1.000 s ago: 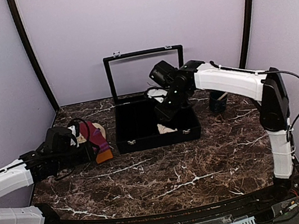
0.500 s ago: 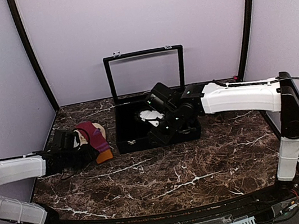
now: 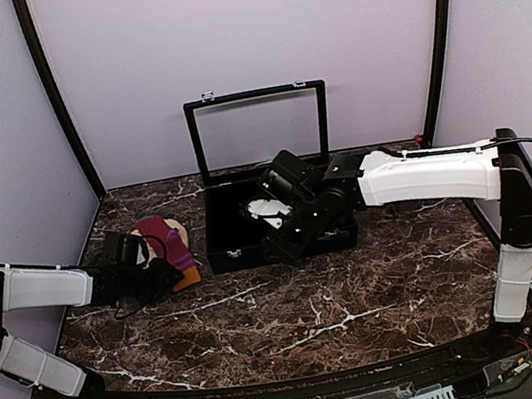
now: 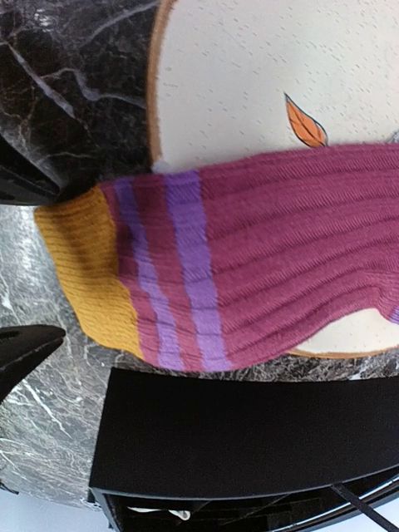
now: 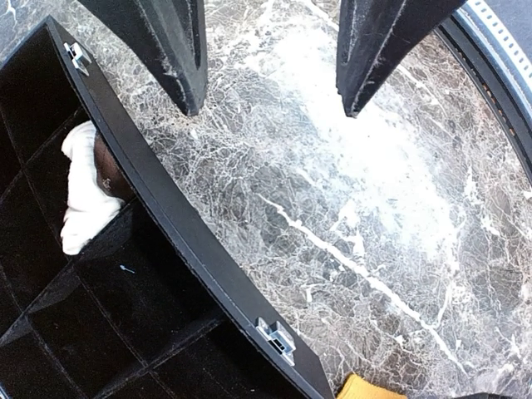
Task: Roll the socks
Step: Pick up the sock from the corner of the board, then pass from the left arm to the right
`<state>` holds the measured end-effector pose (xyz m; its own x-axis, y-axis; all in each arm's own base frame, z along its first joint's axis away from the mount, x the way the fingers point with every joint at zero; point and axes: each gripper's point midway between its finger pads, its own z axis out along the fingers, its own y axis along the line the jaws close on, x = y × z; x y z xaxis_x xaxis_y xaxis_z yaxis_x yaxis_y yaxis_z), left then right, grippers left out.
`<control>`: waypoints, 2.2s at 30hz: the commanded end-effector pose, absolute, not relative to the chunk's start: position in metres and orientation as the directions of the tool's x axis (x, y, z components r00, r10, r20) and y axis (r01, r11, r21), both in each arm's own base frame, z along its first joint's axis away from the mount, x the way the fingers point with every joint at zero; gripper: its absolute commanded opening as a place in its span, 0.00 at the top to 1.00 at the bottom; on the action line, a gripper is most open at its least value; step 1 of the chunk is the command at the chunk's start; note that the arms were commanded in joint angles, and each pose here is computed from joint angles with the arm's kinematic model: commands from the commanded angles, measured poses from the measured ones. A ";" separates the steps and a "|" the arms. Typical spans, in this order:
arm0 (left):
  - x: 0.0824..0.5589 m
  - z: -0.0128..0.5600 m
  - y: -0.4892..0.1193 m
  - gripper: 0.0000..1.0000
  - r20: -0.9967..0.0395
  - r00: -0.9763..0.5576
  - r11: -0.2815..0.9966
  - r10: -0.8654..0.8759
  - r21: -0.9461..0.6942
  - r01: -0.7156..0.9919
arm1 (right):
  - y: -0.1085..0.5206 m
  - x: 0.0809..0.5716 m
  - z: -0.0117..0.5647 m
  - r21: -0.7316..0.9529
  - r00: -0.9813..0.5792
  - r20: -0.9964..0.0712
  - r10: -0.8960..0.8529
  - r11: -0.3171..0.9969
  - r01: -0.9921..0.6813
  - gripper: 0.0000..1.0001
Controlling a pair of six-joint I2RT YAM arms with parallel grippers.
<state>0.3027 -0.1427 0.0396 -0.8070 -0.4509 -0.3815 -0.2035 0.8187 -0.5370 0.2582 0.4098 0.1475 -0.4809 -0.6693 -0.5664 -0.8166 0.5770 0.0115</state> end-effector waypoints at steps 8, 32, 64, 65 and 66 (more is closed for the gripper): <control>0.314 0.038 -0.137 0.49 -0.392 -0.801 0.836 -0.453 -0.497 -0.230 | 0.421 0.260 0.173 0.002 -0.433 -0.616 -0.658 0.548 -0.836 0.50; 0.319 0.108 -0.142 1.00 -0.539 -0.756 0.854 -0.372 -0.518 -0.051 | 0.440 0.278 0.201 -0.041 -0.383 -0.669 -0.637 0.546 -0.837 0.50; 0.178 0.336 -0.142 1.00 -0.780 -0.540 0.645 -0.316 -0.594 0.481 | 0.426 0.234 0.257 -0.116 -0.424 -0.761 -0.492 0.745 -0.657 0.49; 0.173 0.342 -0.143 1.00 -0.785 -0.536 0.635 -0.309 -0.590 0.498 | 0.423 0.236 0.261 -0.132 -0.414 -0.763 -0.496 0.748 -0.651 0.48; 0.169 0.346 -0.144 1.00 -0.789 -0.536 0.627 -0.301 -0.587 0.512 | 0.421 0.237 0.266 -0.151 -0.402 -0.766 -0.501 0.749 -0.646 0.48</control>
